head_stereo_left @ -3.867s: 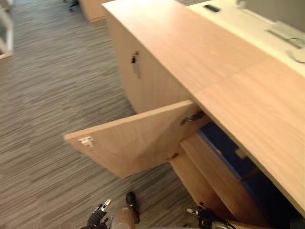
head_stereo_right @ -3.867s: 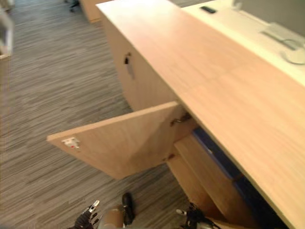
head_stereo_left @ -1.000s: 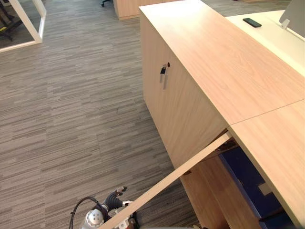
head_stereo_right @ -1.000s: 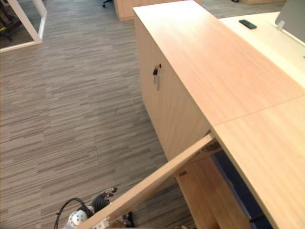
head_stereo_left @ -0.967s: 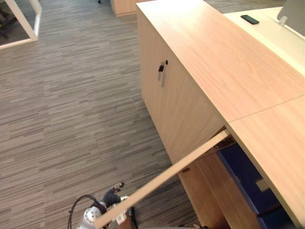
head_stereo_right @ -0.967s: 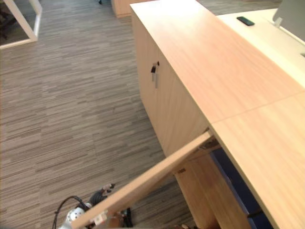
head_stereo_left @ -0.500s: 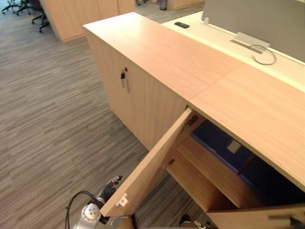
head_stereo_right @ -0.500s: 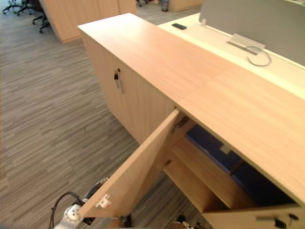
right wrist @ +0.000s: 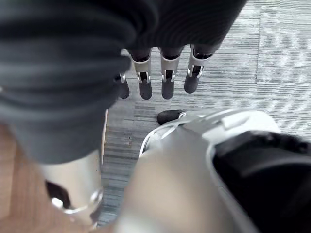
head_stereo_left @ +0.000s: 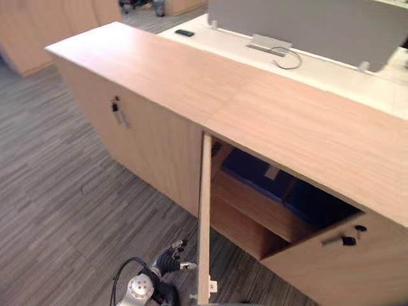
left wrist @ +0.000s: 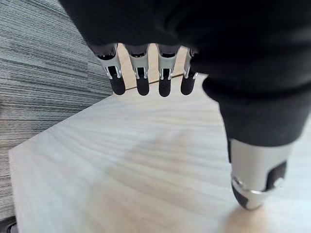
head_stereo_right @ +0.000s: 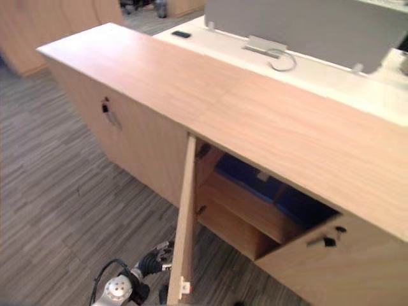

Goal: Walk over to the cabinet, pick up the folder, carry it to the office cabinet, place the folder inside the office cabinet, then close the office cabinet door

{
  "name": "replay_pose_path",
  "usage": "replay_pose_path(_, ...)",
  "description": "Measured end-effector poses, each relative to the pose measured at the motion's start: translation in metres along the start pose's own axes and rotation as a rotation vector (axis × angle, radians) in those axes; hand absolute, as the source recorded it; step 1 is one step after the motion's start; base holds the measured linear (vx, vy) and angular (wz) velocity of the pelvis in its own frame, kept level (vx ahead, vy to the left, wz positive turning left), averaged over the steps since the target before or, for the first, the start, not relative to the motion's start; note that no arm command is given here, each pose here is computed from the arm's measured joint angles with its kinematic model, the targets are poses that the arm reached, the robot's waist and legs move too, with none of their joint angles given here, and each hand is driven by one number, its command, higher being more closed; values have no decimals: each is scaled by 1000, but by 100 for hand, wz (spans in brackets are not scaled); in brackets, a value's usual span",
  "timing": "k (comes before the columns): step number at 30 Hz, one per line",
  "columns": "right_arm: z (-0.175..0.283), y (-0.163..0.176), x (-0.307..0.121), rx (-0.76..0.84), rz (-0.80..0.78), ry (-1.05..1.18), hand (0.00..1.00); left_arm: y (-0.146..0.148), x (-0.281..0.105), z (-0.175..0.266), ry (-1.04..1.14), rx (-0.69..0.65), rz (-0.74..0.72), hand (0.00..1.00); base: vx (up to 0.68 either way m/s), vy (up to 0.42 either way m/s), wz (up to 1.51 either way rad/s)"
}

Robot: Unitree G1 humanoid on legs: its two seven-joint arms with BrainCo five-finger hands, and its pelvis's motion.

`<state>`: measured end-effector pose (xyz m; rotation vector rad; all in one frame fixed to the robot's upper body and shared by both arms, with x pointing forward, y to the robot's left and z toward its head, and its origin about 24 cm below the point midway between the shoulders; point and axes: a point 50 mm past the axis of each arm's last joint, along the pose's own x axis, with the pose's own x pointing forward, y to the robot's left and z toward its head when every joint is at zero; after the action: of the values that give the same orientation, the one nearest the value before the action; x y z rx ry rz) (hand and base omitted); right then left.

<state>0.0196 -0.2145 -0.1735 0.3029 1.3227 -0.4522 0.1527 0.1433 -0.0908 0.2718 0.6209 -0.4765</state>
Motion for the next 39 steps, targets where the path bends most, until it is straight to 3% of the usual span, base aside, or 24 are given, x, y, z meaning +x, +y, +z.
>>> replay_pose_path(6,-1,3,0,15,-8,1,0,-18,6,0,2,-38,-49,0,-22,-98,0)
replay_pose_path(11,-2,8,1,39,2,1,0,-15,7,2,-1,-35,-49,0,7,-15,1)
replay_pose_path(23,-5,7,1,96,-12,5,0,-25,31,31,-49,86,-175,0,-20,19,-33)
replay_pose_path(25,-4,7,1,93,-15,0,0,-10,34,32,-45,49,-114,0,-22,16,-52)
replay_pose_path(30,-2,7,1,84,-20,-4,0,31,38,22,-23,-256,109,0,-12,2,-33)
replay_pose_path(34,1,8,1,51,-9,-10,0,45,31,-1,24,-514,250,0,-5,-10,-11)
replay_pose_path(39,4,9,1,17,1,-25,0,53,17,-28,61,-714,419,0,-24,1,-1)
